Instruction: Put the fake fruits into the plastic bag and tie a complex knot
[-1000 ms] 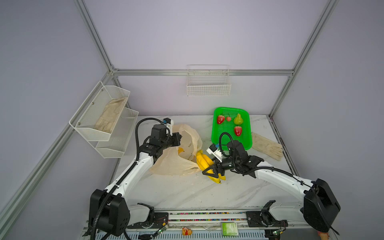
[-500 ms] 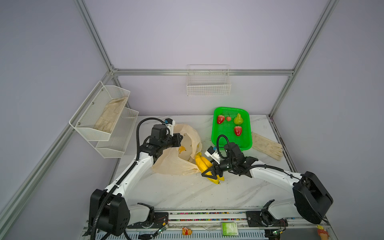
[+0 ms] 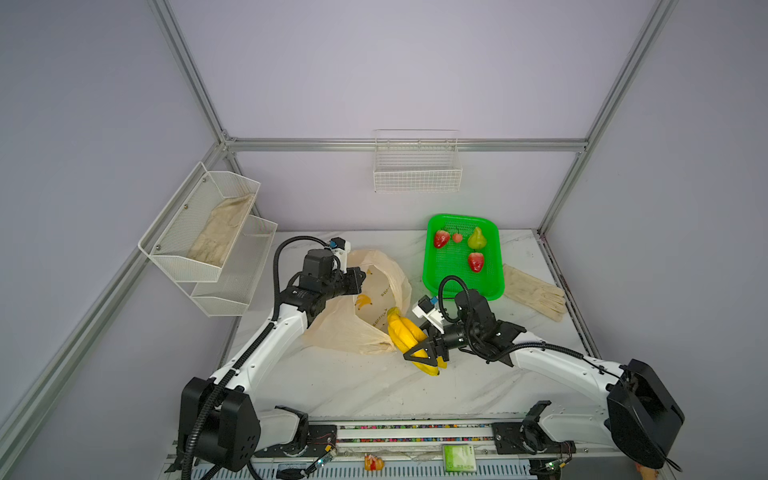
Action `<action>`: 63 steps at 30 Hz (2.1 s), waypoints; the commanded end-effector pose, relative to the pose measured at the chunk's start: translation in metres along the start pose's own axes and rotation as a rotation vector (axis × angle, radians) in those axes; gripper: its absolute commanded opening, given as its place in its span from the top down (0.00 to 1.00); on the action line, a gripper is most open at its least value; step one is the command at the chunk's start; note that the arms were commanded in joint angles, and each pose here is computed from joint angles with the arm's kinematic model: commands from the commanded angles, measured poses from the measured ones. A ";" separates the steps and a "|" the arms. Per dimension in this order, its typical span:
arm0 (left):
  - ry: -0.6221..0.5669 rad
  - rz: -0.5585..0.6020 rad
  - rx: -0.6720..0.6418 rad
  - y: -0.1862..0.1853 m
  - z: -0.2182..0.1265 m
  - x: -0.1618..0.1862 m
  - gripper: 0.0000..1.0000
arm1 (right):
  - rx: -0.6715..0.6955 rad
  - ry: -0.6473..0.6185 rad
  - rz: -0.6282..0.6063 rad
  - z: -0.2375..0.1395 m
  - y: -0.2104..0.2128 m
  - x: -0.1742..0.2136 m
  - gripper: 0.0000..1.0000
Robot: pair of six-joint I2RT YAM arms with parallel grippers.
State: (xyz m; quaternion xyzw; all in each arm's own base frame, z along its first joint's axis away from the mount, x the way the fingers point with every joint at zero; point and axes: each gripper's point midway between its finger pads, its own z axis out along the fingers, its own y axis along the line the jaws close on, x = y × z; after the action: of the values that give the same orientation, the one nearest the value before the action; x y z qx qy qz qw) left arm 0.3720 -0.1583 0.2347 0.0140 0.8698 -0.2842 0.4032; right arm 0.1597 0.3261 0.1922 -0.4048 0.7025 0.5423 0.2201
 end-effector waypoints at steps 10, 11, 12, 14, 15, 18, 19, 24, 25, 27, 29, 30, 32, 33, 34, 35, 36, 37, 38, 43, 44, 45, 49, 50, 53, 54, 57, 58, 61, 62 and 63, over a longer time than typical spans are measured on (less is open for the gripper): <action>-0.059 0.043 0.103 -0.029 -0.014 -0.031 1.00 | 0.081 -0.023 -0.041 0.017 -0.040 -0.025 0.54; -0.056 0.046 0.114 -0.031 -0.014 -0.031 1.00 | 0.117 -0.030 -0.034 0.016 -0.050 -0.029 0.54; -0.052 0.047 0.120 -0.032 -0.014 -0.030 1.00 | 0.150 -0.038 -0.030 0.015 -0.058 -0.032 0.55; -0.044 0.061 0.132 -0.035 -0.014 -0.029 1.00 | 0.208 -0.062 -0.033 0.007 -0.071 -0.039 0.55; -0.043 0.067 0.135 -0.035 -0.015 -0.029 1.00 | 0.236 -0.076 -0.035 0.003 -0.076 -0.042 0.55; -0.031 0.085 0.147 -0.038 -0.015 -0.027 1.00 | 0.337 -0.117 -0.043 -0.011 -0.089 -0.048 0.55; -0.031 0.087 0.153 -0.039 -0.016 -0.027 1.00 | 0.386 -0.128 -0.042 -0.016 -0.095 -0.051 0.55; -0.020 0.110 0.190 -0.046 -0.017 -0.026 1.00 | 0.436 -0.120 -0.080 -0.020 -0.100 -0.054 0.54; -0.020 0.117 0.194 -0.046 -0.018 -0.026 1.00 | 0.422 -0.121 -0.097 -0.020 -0.096 -0.055 0.54; -0.018 0.129 0.204 -0.048 -0.018 -0.025 1.00 | 0.396 -0.119 -0.112 -0.021 -0.090 -0.056 0.54; -0.014 0.143 0.217 -0.051 -0.019 -0.024 1.00 | 0.384 -0.117 -0.104 -0.024 -0.089 -0.056 0.54; -0.016 0.148 0.220 -0.051 -0.019 -0.025 1.00 | 0.378 -0.115 -0.097 -0.026 -0.089 -0.056 0.54; -0.012 0.160 0.224 -0.052 -0.019 -0.023 1.00 | 0.335 -0.119 -0.080 -0.032 -0.088 -0.055 0.54; -0.012 0.165 0.225 -0.052 -0.019 -0.023 1.00 | 0.310 -0.121 -0.071 -0.033 -0.087 -0.055 0.54; -0.012 0.169 0.229 -0.052 -0.019 -0.023 1.00 | 0.275 -0.120 -0.064 -0.033 -0.084 -0.055 0.54; -0.009 0.170 0.233 -0.053 -0.019 -0.022 1.00 | 0.248 -0.116 -0.054 -0.032 -0.082 -0.054 0.54; -0.008 0.173 0.235 -0.053 -0.019 -0.022 1.00 | 0.230 -0.114 -0.048 -0.031 -0.081 -0.054 0.53; -0.008 0.176 0.238 -0.054 -0.019 -0.022 1.00 | 0.217 -0.112 -0.042 -0.031 -0.080 -0.052 0.53; -0.008 0.179 0.239 -0.054 -0.019 -0.022 1.00 | 0.207 -0.111 -0.036 -0.031 -0.079 -0.052 0.53; -0.005 0.190 0.245 -0.054 -0.019 -0.021 1.00 | 0.166 -0.139 -0.014 -0.040 -0.072 -0.055 0.51; -0.005 0.192 0.248 -0.055 -0.019 -0.021 1.00 | 0.149 -0.146 -0.003 -0.041 -0.071 -0.055 0.51; -0.004 0.193 0.249 -0.055 -0.019 -0.021 1.00 | 0.140 -0.154 0.008 -0.043 -0.070 -0.056 0.51; -0.002 0.196 0.252 -0.055 -0.019 -0.020 1.00 | 0.089 -0.180 0.034 -0.047 -0.064 -0.057 0.51; -0.002 0.195 0.252 -0.055 -0.019 -0.020 1.00 | 0.085 -0.187 0.040 -0.048 -0.063 -0.057 0.50; -0.001 0.195 0.247 -0.054 -0.018 -0.020 1.00 | 0.098 -0.195 0.061 -0.052 -0.067 -0.057 0.51; 0.001 0.194 0.249 -0.054 -0.017 -0.019 1.00 | 0.103 -0.199 0.070 -0.053 -0.070 -0.058 0.51; 0.004 0.189 0.254 -0.055 -0.017 -0.019 1.00 | 0.142 -0.212 0.114 -0.055 -0.082 -0.060 0.51; 0.005 0.186 0.262 -0.057 -0.018 -0.019 1.00 | 0.157 -0.222 0.130 -0.055 -0.088 -0.062 0.52; 0.008 0.157 0.293 -0.062 -0.019 -0.020 1.00 | 0.222 -0.199 0.124 -0.038 -0.101 -0.063 0.52; 0.010 0.148 0.309 -0.065 -0.020 -0.020 1.00 | 0.255 -0.185 0.107 -0.030 -0.103 -0.063 0.52; 0.009 0.139 0.318 -0.067 -0.021 -0.021 1.00 | 0.274 -0.170 0.086 -0.023 -0.104 -0.063 0.52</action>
State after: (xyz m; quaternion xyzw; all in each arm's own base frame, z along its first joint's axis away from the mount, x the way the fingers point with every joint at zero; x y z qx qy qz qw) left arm 0.3458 -0.1912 0.2371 0.1229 0.8511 -0.3560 0.3657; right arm 0.2744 0.2994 0.1824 -0.2777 0.7625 0.5134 0.2792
